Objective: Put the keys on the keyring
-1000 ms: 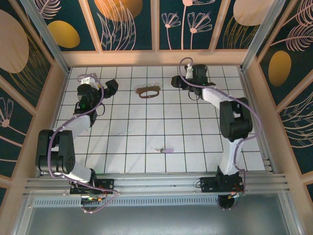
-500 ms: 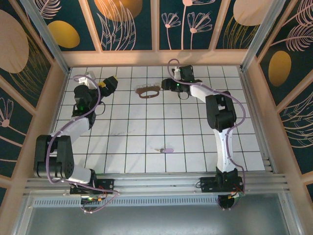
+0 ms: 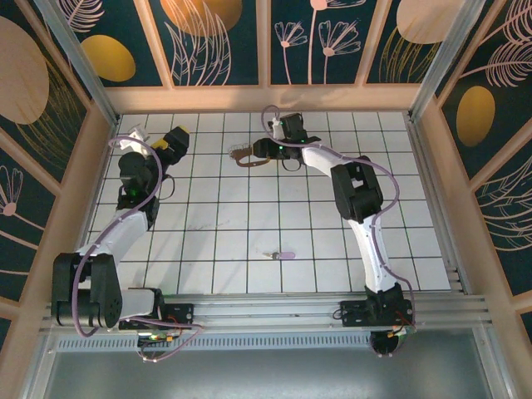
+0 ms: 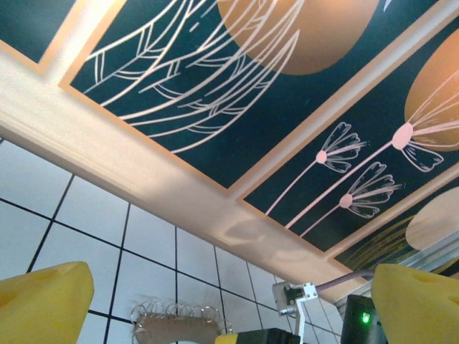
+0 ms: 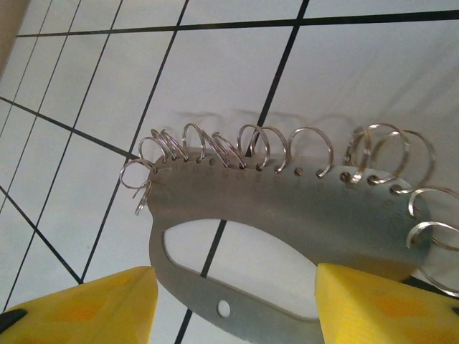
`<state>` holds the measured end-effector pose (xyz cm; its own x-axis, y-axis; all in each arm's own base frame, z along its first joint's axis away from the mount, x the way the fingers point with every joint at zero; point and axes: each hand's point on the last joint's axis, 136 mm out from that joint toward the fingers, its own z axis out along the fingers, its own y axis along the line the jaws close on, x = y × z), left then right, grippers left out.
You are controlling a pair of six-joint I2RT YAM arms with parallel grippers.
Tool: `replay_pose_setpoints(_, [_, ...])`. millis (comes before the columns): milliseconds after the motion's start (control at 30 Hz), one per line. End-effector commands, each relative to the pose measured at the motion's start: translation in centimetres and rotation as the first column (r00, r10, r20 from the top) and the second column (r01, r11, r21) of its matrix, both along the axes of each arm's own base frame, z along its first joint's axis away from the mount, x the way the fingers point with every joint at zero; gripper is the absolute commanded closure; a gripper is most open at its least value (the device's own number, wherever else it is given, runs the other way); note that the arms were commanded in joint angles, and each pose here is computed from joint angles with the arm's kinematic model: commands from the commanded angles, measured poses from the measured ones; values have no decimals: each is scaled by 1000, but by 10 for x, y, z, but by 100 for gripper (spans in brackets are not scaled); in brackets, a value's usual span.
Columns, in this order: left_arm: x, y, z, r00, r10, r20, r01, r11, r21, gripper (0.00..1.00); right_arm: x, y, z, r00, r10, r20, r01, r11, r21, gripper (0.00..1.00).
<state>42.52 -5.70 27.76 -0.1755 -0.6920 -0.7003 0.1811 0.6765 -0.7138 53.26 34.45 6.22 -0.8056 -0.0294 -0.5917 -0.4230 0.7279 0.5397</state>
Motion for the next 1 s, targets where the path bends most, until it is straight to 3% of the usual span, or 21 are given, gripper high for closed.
replay_pose_setpoints(0, [-1, 2, 9, 1000, 17, 21, -17, 1000, -23, 1, -1, 11, -2, 1000, 14, -6, -14, 1000, -21, 40])
replay_pose_setpoints(300, [6, -10, -11, 995, -53, -85, 50, 998, -42, 1, -6, 18, -19, 1000, 15, -18, -17, 994, -110, 40])
replay_pose_setpoints(600, [-1, -24, -17, 984, -143, -110, 125, 979, -159, 1, -9, 22, -41, 999, 35, -22, -39, 974, -224, 40])
replay_pose_setpoints(967, [-14, -30, -25, 977, -171, -126, 150, 975, -163, 1, -40, 26, -57, 995, 77, -58, -90, 956, -280, 43])
